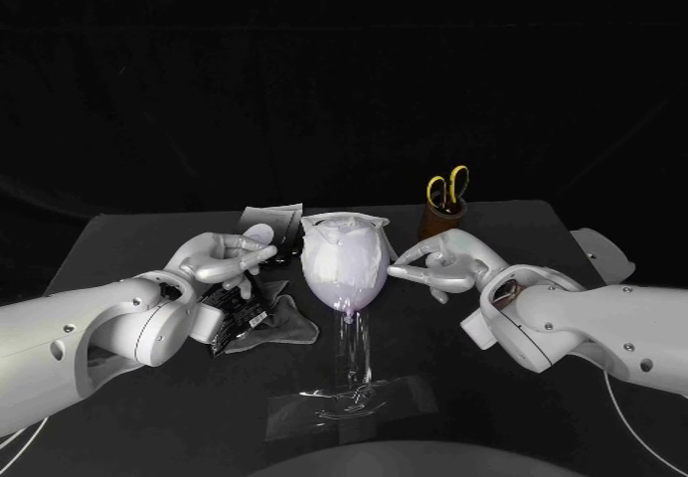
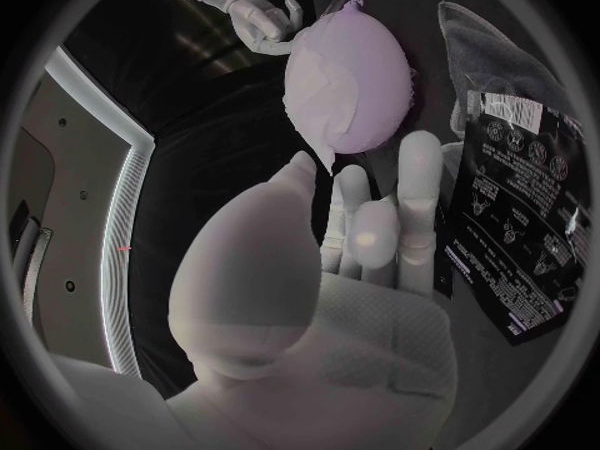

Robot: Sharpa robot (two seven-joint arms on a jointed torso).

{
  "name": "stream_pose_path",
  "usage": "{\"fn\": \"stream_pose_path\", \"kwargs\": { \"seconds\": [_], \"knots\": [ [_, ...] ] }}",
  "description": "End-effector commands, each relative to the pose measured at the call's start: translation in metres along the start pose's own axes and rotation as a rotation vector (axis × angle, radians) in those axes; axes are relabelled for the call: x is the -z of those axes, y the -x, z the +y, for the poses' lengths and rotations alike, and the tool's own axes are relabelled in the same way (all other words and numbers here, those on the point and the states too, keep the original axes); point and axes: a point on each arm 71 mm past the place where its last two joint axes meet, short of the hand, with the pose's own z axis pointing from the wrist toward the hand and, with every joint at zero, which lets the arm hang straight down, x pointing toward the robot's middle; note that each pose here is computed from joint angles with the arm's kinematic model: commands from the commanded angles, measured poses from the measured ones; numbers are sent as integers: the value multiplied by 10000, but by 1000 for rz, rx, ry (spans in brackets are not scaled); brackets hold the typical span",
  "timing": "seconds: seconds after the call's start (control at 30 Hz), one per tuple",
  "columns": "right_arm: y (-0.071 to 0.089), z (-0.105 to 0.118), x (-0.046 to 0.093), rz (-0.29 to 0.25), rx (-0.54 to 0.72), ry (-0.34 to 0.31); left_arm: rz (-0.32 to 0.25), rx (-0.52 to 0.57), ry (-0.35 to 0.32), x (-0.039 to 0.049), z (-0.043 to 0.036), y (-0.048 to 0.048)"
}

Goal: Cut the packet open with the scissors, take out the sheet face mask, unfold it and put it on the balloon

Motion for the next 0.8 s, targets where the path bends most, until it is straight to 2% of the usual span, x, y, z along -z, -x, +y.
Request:
{"fn": "stream_pose_path", "kwargs": {
  "seconds": [0.03,0.37,0.8],
  "knots": [
    [-9,47,12,-61,60,38,44,-19,-27,-3,-21,-77],
    [-130,133,11,-73,76,87,80,-24,-18,-17,13,-191],
    [-203,162,-35,-81,85,96,89,-27,-11,-63,9,-264]
  ]
}}
